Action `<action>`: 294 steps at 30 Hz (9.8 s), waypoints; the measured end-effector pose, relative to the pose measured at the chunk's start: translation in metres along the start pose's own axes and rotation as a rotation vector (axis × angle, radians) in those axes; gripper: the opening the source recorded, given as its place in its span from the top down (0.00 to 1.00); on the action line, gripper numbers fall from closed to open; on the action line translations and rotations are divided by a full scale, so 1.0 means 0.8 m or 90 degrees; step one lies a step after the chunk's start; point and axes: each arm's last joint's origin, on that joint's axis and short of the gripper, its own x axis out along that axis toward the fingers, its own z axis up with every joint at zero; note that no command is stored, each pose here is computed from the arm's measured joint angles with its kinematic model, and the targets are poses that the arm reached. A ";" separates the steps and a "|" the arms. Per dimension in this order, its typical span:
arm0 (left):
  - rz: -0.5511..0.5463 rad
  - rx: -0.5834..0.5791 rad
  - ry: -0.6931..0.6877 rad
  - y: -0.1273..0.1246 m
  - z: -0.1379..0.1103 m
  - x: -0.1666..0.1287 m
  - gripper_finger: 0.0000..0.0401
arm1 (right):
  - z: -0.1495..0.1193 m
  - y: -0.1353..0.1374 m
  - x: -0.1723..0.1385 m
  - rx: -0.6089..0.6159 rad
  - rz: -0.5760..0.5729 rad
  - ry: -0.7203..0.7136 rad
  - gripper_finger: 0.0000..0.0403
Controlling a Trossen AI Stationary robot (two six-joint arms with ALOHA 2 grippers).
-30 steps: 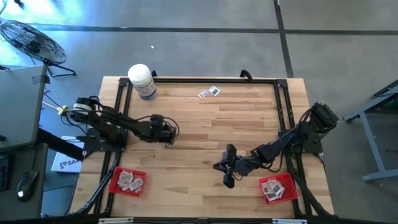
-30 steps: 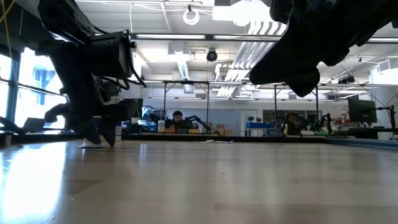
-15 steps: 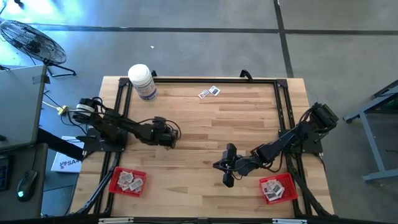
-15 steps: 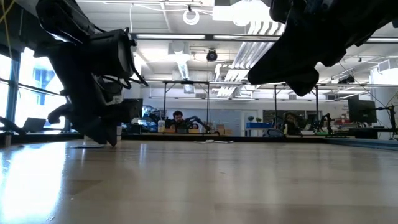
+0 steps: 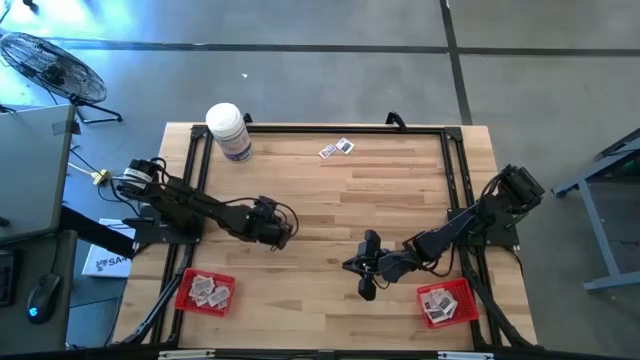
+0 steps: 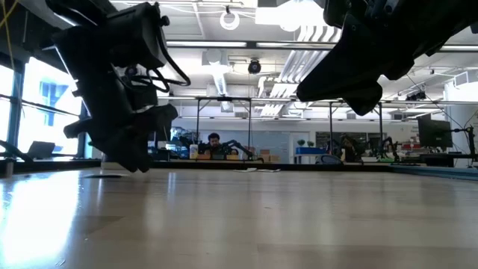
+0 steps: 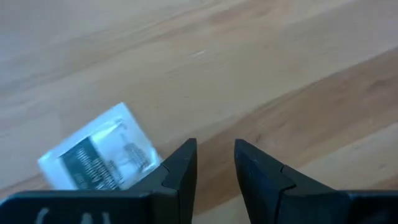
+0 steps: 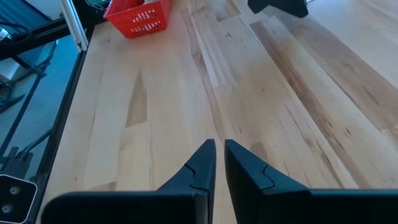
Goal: Pick & Place First Aid Supplies
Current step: Put the towelette pack into the right red bin
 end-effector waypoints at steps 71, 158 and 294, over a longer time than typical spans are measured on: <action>0.084 0.252 0.208 0.024 0.053 0.013 0.74 | -0.004 -0.002 0.000 -0.004 -0.008 0.019 0.93; -0.728 0.206 0.041 -0.153 -0.017 -0.051 1.00 | -0.010 0.002 0.040 -0.185 0.155 -0.043 0.98; -0.379 0.211 -0.064 -0.107 0.010 -0.048 1.00 | 0.155 -0.424 0.082 0.225 -0.447 0.397 0.72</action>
